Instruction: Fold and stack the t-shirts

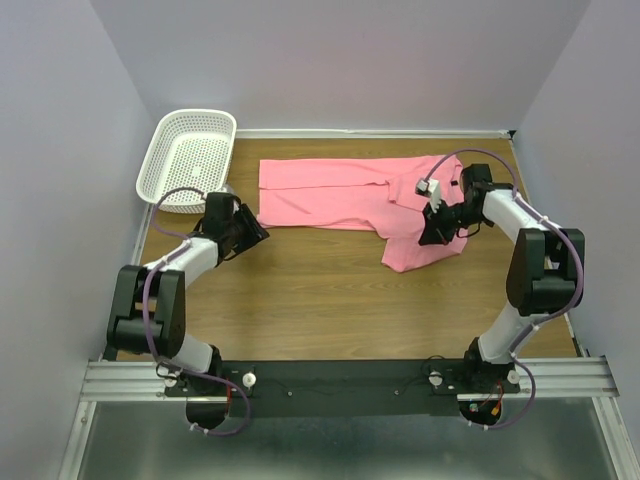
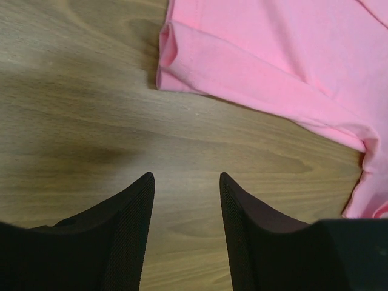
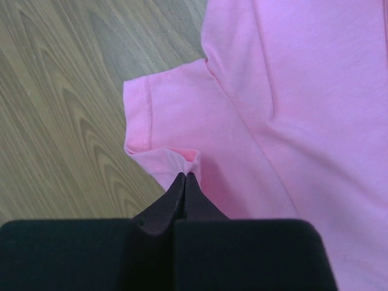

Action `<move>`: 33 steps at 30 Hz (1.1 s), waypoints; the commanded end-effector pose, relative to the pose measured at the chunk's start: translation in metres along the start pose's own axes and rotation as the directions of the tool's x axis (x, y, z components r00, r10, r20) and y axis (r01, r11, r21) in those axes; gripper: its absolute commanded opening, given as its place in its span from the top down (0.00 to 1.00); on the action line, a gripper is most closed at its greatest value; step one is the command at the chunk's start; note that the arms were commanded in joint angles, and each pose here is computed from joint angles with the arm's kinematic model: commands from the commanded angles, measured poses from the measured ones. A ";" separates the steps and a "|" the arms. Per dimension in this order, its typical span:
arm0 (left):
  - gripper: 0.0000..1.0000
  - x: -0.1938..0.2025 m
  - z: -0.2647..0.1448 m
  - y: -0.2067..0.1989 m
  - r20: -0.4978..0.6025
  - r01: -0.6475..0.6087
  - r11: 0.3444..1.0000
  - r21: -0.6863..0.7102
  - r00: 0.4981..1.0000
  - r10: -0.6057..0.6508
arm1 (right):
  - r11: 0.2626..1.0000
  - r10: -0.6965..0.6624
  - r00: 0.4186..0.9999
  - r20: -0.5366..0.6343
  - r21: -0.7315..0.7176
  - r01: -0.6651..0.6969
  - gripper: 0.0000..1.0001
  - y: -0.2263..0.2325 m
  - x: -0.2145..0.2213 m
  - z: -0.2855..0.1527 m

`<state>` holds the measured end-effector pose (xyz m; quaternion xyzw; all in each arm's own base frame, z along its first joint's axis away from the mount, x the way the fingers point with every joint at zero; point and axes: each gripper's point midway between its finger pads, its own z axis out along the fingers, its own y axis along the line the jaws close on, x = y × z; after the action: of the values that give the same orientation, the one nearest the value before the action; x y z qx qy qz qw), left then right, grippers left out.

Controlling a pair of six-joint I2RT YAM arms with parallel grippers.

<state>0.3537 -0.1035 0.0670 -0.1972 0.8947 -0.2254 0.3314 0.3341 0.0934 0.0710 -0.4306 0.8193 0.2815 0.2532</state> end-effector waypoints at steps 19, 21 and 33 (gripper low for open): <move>0.61 -0.055 0.070 0.010 0.149 0.187 0.974 -0.130 0.975 -0.167 | 1.000 -0.008 1.000 0.027 -0.014 0.008 1.00 0.011 0.001 -0.006; 0.65 -0.057 0.070 0.009 0.151 0.184 0.975 -0.128 0.975 -0.164 | 1.000 -0.006 1.000 0.026 -0.014 0.006 0.99 0.011 0.001 -0.006; 0.98 -0.074 0.047 -0.010 0.184 0.096 0.992 -0.080 0.980 -0.080 | 0.997 -0.028 0.997 0.067 0.078 0.023 0.99 0.004 -0.012 -0.036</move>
<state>0.4325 -0.0903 0.0462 -0.2914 0.8705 -0.1822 0.3524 0.3301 0.0864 0.0769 -0.4265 0.8204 0.2749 0.2634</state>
